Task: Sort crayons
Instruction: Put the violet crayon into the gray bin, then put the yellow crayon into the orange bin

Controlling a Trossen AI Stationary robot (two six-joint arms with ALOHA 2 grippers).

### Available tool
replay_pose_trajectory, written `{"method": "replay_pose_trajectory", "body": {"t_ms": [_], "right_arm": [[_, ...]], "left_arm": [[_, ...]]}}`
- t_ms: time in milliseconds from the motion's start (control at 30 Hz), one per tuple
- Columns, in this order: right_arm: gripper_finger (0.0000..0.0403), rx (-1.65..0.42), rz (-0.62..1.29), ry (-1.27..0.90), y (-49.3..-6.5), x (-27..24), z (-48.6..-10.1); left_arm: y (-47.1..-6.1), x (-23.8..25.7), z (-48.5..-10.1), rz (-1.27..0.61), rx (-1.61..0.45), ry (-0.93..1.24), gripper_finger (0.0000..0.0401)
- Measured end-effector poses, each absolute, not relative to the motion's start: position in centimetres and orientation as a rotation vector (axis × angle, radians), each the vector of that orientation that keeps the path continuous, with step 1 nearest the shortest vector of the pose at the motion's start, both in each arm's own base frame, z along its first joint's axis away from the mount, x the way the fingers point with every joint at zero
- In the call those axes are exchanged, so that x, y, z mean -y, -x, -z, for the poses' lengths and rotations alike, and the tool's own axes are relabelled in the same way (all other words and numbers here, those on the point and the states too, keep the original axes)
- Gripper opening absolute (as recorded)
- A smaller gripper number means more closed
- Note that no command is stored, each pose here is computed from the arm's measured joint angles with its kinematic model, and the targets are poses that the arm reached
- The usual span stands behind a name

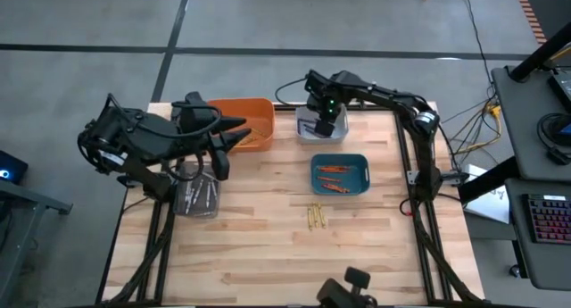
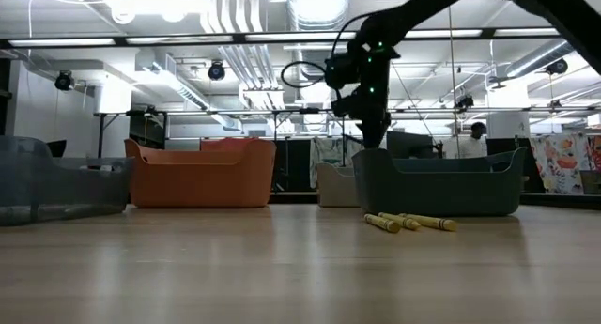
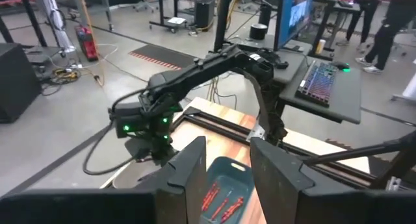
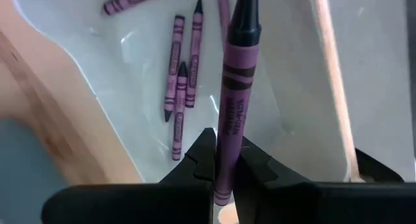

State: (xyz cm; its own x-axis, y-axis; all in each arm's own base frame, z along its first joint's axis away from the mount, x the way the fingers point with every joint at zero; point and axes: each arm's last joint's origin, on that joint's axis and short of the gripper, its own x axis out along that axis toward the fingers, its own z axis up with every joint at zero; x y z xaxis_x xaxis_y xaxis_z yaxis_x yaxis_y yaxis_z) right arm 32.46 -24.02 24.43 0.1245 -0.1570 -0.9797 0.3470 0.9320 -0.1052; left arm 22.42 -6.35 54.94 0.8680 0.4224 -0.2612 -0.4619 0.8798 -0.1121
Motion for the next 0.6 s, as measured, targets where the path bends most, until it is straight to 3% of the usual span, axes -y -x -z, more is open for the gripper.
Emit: {"method": "replay_pose_trajectory", "body": {"t_ms": [233,467,600], "right_arm": [[0.0018,-1.437,0.356,-0.172,-32.6,24.8,-22.9],[0.0089,-1.433,0.365,-0.190,-32.6,24.7,-22.9],[0.0106,-1.429,0.380,-0.212,-32.6,24.7,-22.9]], "left_arm": [[-22.2,6.2,-54.7,-0.492,-0.249,0.163,0.0102],[-22.1,6.2,-54.4,-0.504,-0.271,0.185,0.0102],[-22.1,6.2,-54.4,-0.505,-0.269,0.194,0.0102]]}}
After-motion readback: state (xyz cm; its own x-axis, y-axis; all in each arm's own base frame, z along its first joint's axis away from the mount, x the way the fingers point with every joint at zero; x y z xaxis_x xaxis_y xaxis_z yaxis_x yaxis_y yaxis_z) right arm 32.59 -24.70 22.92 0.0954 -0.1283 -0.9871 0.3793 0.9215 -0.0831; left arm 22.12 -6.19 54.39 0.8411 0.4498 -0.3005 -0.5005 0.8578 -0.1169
